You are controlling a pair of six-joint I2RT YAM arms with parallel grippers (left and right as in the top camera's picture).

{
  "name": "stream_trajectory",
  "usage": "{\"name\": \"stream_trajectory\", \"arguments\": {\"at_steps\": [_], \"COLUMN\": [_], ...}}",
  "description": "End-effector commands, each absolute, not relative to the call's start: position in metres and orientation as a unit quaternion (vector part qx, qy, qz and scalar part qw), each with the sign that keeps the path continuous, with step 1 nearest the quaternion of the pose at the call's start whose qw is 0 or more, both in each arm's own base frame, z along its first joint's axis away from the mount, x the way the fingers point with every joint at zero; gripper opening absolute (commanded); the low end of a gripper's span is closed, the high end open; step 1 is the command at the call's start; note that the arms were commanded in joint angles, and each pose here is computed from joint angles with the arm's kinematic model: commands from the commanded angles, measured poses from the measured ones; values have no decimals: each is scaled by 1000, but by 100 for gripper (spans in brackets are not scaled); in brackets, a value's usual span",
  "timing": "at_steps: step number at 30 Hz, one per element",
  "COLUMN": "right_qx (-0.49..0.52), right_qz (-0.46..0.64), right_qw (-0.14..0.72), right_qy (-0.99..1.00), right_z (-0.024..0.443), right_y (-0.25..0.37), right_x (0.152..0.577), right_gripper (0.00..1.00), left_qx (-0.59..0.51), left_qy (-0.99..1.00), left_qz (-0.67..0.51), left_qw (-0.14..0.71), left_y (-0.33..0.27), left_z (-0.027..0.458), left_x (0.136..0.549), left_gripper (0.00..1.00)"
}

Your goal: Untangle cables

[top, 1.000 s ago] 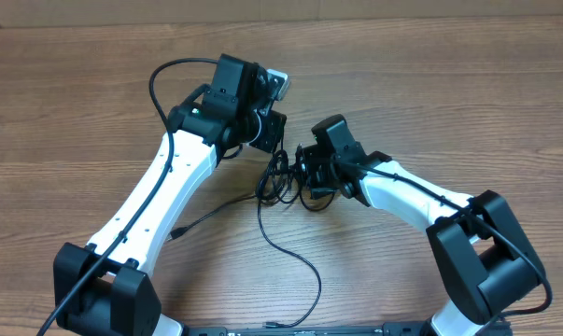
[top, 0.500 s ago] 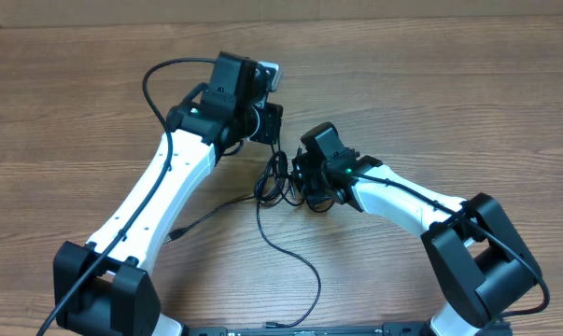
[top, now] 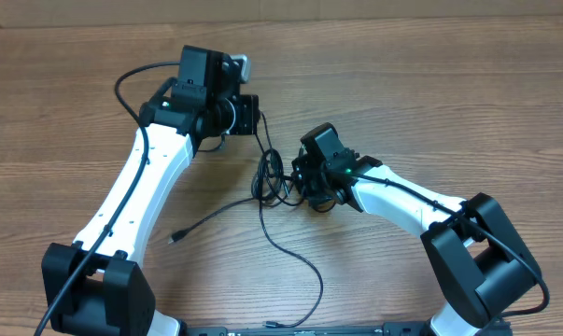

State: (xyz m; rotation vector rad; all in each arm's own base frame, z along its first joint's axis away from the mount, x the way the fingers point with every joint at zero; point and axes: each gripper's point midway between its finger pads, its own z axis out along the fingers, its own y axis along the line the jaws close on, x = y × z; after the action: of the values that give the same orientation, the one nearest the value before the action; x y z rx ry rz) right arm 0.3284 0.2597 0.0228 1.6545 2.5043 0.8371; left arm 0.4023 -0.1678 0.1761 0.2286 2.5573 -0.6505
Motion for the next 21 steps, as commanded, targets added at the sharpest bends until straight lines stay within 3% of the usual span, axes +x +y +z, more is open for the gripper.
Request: {"name": "stream_trajectory", "arguments": {"at_steps": [1, 7, 10, 13, 21], "right_qx": [504, 428, 421, 419, 420], "right_qz": [267, 331, 337, 338, 337], "right_qw": [8, -3, -8, -8, -8], "right_qy": [821, 841, 842, 843, 843], "right_z": [18, 34, 36, 36, 36], "right_y": [258, 266, 265, 265, 265], "right_x": [326, 340, 341, 341, 341], "right_gripper": [4, 4, 4, 4, 4], "left_qx": [151, 222, 293, 296, 144], "left_qy": [926, 905, 868, 862, 911], "left_qz": [-232, -255, -300, -300, -232], "left_qw": [256, 257, 267, 280, 309], "left_y": [-170, -181, -199, -200, -173], "left_z": [182, 186, 196, 199, 195], "left_x": [399, 389, 378, 383, 423], "left_gripper": [4, 4, 4, 4, 4]}}
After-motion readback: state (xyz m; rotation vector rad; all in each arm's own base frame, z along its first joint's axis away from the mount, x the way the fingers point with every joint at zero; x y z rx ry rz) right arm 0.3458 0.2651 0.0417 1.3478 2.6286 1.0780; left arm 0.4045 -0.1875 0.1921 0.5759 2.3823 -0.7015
